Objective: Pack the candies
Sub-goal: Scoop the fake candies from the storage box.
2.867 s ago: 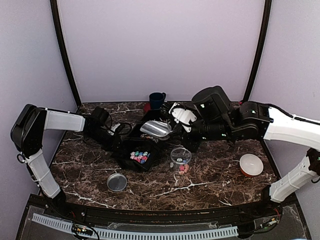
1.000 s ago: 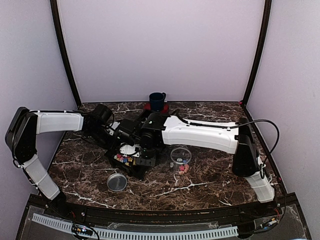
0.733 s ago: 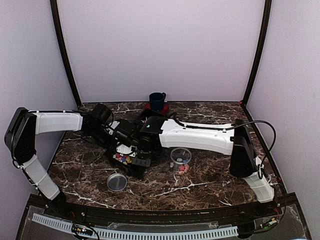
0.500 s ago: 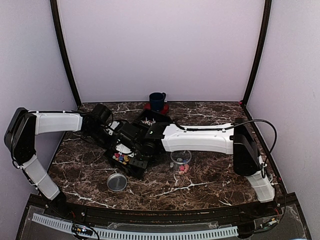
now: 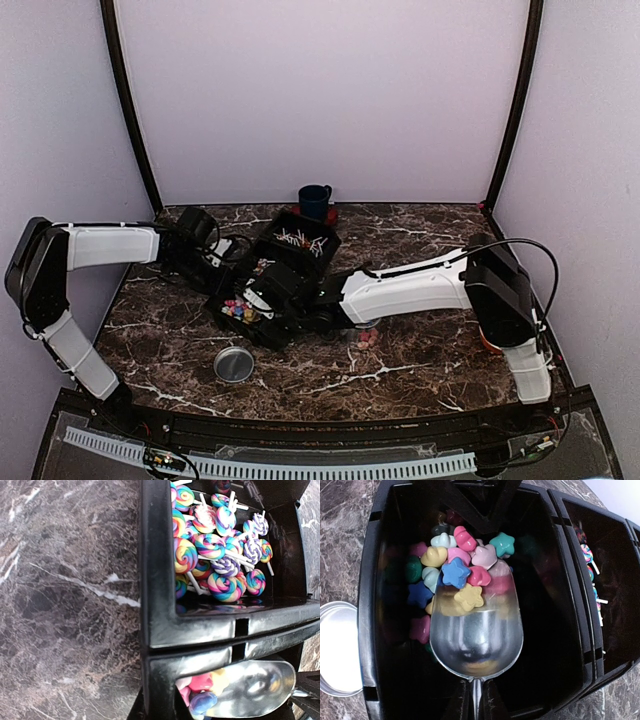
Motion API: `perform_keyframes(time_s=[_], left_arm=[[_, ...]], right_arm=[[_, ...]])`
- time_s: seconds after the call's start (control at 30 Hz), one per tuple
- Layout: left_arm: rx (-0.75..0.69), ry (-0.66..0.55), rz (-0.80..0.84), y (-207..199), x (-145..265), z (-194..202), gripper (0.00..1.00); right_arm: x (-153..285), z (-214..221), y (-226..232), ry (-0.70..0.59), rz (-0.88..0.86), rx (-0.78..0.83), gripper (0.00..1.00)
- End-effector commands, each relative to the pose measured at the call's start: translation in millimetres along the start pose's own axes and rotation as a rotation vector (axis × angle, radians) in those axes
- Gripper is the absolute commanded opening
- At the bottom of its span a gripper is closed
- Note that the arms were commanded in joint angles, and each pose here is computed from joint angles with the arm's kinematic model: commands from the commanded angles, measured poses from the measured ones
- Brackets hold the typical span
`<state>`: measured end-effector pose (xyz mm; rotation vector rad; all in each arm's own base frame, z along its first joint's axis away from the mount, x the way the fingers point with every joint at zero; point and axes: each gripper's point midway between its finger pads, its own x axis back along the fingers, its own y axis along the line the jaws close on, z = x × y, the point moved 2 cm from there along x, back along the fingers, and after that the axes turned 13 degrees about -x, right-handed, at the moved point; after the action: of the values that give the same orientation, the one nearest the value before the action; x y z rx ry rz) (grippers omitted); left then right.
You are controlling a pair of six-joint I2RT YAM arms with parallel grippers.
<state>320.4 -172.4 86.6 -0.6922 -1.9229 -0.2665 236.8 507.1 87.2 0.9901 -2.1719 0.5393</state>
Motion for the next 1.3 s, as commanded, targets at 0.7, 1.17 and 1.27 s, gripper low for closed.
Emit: perform_keyframes(time_s=[0.7, 1.17, 1.27], left_arm=[[-0.063, -0.362, 0.062, -18.8, 67.2, -67.3, 0.00], [-0.042, -0.357, 0.092, -16.8, 65.3, -67.1, 0.00], [-0.034, -0.351, 0.080, -14.0, 64.4, -66.1, 0.00]], right_arm=[[-8.2, -1.8, -59.1, -0.192, 0.321, -0.204, 0.00], [9.3, 2.3, -55.0, -0.363, 0.184, -0.115, 0.00], [12.0, 2.3, -56.6, -0.370, 0.183, -0.120, 0.00]])
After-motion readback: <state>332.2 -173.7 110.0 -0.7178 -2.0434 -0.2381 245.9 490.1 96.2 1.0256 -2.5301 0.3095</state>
